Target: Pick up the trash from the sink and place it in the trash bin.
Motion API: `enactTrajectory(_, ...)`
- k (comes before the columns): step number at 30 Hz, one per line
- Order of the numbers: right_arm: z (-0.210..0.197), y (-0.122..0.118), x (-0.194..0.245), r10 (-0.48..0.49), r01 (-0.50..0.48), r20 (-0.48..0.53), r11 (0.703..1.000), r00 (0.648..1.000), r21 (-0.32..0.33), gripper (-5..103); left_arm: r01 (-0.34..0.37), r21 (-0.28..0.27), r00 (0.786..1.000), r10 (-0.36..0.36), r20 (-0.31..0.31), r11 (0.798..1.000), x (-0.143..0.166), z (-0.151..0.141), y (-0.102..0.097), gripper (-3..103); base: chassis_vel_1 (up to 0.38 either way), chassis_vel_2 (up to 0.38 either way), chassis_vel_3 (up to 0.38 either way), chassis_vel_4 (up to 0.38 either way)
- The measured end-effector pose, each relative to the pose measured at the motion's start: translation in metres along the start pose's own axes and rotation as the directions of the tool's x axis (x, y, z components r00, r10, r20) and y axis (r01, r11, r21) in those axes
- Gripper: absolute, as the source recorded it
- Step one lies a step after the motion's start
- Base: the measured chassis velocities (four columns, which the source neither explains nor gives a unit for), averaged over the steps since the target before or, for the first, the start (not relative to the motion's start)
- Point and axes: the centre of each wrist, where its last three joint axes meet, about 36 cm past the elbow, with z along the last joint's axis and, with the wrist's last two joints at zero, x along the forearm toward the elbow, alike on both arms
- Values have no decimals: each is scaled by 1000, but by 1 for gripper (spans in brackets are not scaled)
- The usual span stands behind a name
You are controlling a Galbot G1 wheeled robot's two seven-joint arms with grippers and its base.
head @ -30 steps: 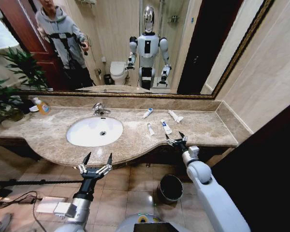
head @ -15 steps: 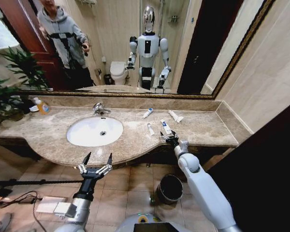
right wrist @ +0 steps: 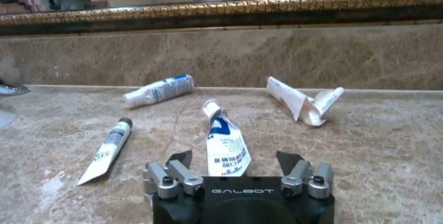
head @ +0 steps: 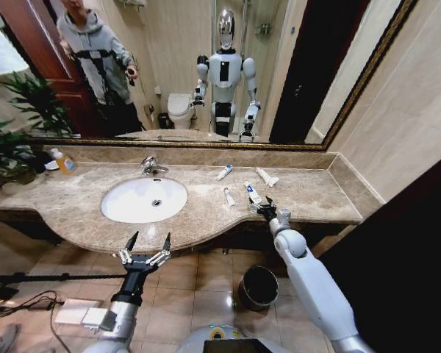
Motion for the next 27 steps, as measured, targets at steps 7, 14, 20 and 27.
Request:
enactTrajectory(7,3,2,0,-4,4,-8,1000,1000,-6,59,0,0,1000,0,0,1000,0,0,0,100,0,0,0,0)
enactTrajectory(14,4,3,1,-4,3,-12,1000,1000,-8,31,0,0,1000,0,0,1000,0,0,0,100,0,0,0,0)
enactTrajectory(20,3,3,2,-3,3,-9,1000,1000,-9,10,0,0,1000,0,0,1000,0,0,0,100,0,0,0,0)
enactTrajectory(27,1,2,4,-3,3,-4,1000,1000,-19,0,0,0,1000,0,0,1000,0,0,0,100,0,0,0,0)
